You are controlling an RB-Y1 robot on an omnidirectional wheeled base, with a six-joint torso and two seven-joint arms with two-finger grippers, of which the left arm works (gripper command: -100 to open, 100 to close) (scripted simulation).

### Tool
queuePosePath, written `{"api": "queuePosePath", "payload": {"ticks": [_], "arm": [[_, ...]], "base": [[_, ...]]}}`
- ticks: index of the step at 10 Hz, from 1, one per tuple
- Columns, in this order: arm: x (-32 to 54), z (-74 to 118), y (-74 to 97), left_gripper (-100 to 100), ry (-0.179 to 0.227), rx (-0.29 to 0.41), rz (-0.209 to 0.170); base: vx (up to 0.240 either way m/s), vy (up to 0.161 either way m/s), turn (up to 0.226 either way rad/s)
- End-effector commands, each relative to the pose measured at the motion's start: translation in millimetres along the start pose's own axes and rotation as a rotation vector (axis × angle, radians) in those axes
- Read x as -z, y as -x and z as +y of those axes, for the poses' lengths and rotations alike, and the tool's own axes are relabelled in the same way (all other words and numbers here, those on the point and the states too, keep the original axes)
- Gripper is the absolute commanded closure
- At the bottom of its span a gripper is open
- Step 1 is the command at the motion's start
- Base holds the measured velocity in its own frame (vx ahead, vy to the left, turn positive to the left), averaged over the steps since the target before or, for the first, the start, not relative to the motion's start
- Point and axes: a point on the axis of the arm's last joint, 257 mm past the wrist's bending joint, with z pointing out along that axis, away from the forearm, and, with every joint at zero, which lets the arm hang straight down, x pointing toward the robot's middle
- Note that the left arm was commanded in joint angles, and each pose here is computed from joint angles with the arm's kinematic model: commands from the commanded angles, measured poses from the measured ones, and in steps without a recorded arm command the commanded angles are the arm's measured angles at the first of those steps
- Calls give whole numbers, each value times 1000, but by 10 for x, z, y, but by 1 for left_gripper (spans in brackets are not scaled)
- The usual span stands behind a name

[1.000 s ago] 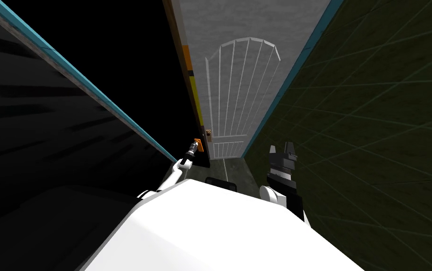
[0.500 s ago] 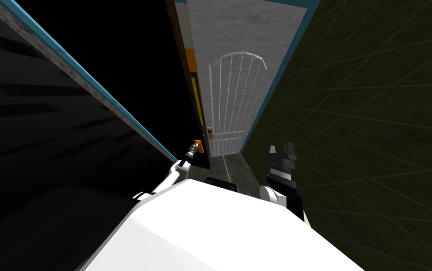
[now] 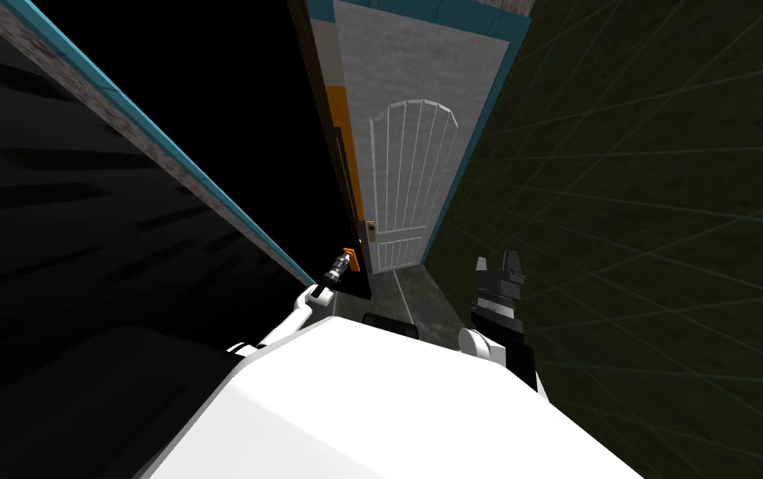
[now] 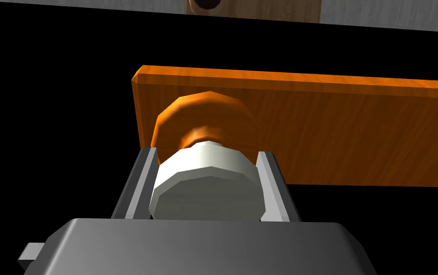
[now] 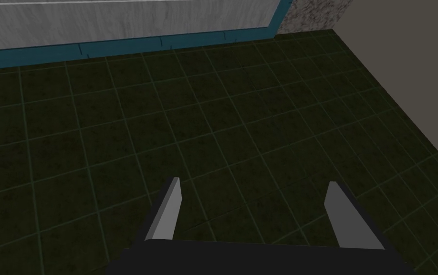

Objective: Pull the door open

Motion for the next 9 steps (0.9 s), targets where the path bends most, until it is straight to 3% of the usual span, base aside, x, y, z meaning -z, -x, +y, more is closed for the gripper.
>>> {"api": "queuePosePath", "payload": {"ticks": [1, 6, 7, 8, 9], "arm": [[89, 16, -23, 100, 1, 2, 24], [318, 3, -52, 100, 1, 5, 88], [291, 26, -51, 100, 4, 4, 80], [360, 37, -57, 100, 5, 5, 99], [375, 35, -55, 100, 4, 4, 103]], "base": [[-257, 73, -127], [-197, 109, -119], [-101, 49, -35], [-125, 47, -115], [-202, 71, -157]]}}
